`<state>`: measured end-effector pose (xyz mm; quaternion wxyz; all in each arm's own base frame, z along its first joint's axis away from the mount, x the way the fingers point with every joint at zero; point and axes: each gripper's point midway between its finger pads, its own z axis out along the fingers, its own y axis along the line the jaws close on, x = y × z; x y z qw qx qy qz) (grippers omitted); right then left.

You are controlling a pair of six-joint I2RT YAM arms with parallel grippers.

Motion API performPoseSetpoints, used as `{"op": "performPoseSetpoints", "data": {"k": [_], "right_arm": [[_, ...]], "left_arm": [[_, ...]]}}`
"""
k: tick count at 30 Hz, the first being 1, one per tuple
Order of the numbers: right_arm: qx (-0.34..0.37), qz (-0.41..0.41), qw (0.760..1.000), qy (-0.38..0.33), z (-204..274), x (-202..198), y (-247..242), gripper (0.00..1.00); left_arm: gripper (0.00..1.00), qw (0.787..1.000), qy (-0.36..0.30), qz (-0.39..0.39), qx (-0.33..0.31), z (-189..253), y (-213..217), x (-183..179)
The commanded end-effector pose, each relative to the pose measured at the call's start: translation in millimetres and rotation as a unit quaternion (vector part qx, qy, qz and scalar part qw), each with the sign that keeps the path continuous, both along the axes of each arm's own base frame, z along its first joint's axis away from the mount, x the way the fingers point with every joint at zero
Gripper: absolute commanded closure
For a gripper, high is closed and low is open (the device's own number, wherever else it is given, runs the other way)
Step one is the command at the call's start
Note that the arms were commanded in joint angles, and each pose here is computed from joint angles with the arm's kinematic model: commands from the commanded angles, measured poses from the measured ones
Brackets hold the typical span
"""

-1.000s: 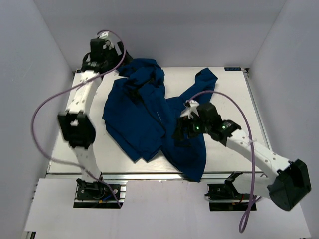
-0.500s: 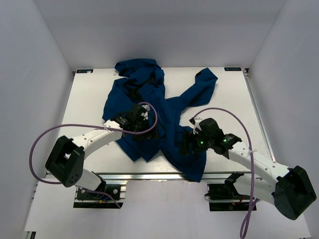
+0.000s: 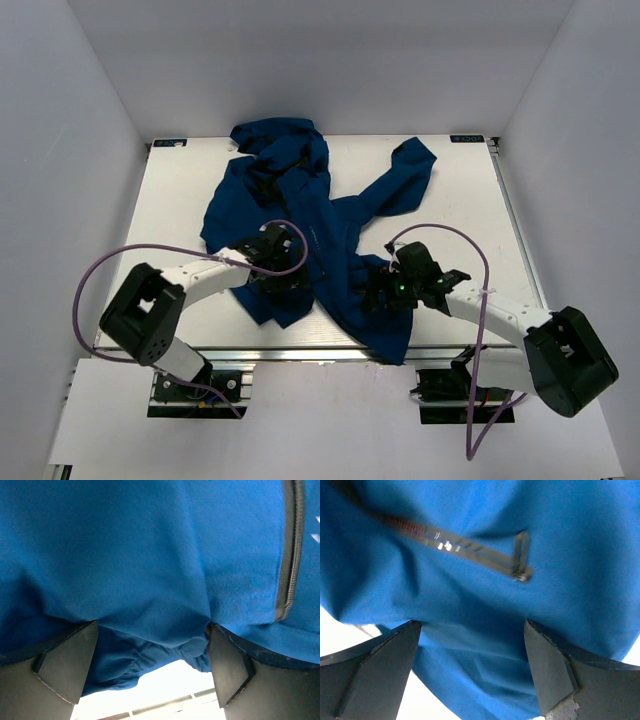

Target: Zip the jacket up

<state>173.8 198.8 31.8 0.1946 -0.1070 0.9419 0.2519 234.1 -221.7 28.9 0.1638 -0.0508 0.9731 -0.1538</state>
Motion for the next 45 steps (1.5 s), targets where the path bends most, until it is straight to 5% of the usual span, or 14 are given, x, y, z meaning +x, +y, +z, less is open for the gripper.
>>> {"op": "performPoseSetpoints", "data": {"k": [1,5,13,21,25,30,38,45], "right_arm": [[0.002,-0.046,0.999,-0.002,-7.1,15.7,-7.8,0.11],[0.014,-0.107,0.994,0.014,-15.8,28.2,-27.1,0.11],[0.027,-0.177,0.983,0.036,-25.4,48.6,-59.6,0.11],[0.102,-0.055,0.99,-0.076,42.9,70.5,-31.7,0.11],[0.107,-0.028,0.98,-0.164,90.5,71.9,-30.6,0.11],[0.128,-0.016,0.969,-0.209,126.4,65.5,-27.9,0.11],[0.089,0.066,0.975,-0.193,119.1,28.3,-9.0,0.11],[0.012,-0.02,0.99,-0.139,80.2,28.6,-24.8,0.11]], "left_arm": [[0.02,0.989,0.067,0.083,0.099,-34.4,74.9,-31.9],[0.02,0.979,0.108,0.151,0.085,-40.5,115.7,-58.2],[0.02,0.962,0.074,0.237,0.113,15.1,148.6,-70.9],[0.02,0.959,0.006,0.27,0.092,87.5,151.7,-49.1],[0.02,0.973,-0.071,0.218,0.017,131.2,126.8,-19.0],[0.02,0.983,-0.089,0.137,-0.089,152.1,75.3,6.4],[0.02,0.99,-0.063,0.02,-0.122,121.2,-8.8,17.1],[0.02,0.989,-0.047,-0.007,-0.139,70.7,-57.5,69.2]]}}
